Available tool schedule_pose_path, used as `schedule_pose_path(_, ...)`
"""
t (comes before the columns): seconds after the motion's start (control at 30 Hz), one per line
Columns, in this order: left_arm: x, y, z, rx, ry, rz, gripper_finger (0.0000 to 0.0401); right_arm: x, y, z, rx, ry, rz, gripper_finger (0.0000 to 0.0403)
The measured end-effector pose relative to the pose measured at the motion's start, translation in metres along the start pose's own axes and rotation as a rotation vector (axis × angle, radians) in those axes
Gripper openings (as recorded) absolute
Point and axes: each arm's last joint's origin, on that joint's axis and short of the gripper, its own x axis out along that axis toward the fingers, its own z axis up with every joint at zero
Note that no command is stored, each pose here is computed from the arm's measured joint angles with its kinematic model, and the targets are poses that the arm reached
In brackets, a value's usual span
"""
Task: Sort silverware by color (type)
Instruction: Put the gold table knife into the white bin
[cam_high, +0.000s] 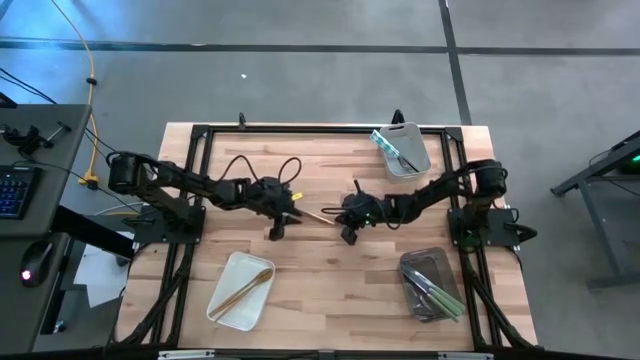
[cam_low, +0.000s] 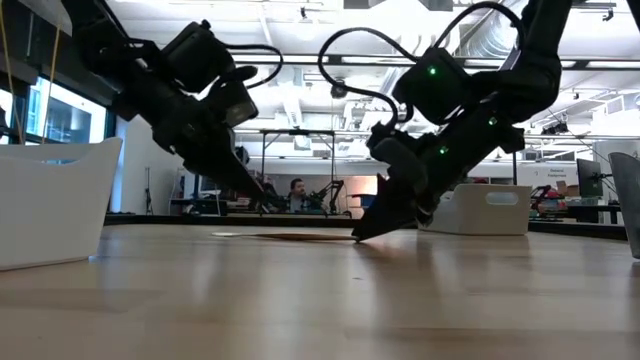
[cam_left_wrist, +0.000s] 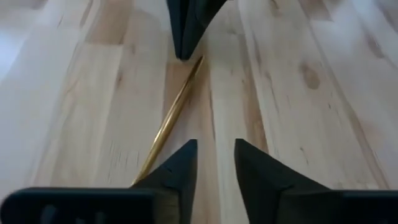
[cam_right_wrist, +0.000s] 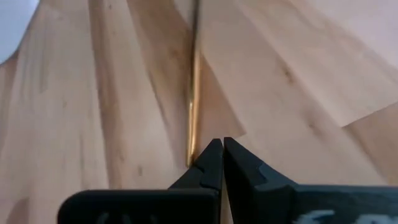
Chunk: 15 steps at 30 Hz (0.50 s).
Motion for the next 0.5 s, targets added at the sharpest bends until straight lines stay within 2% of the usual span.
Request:
schedule_pose_path(0.23,0.012,-0.003,0.02,0.106,-0.024,-0.057,0.014,-0.002,0.013,-0.002,-0.014,-0.014,0.052,0.0)
schedule_pose_path(0.4,0.034,-0.001,0.03,0.162,0.026,-0.134,0.0145,-0.018,0.026,0.007,-0.064,-0.032,0.09,0.0)
schedule_pose_path(0.5,0.047,0.002,0.037,0.193,0.064,-0.141,0.0145,-0.033,0.032,0.013,-0.104,-0.022,0.079,0.0)
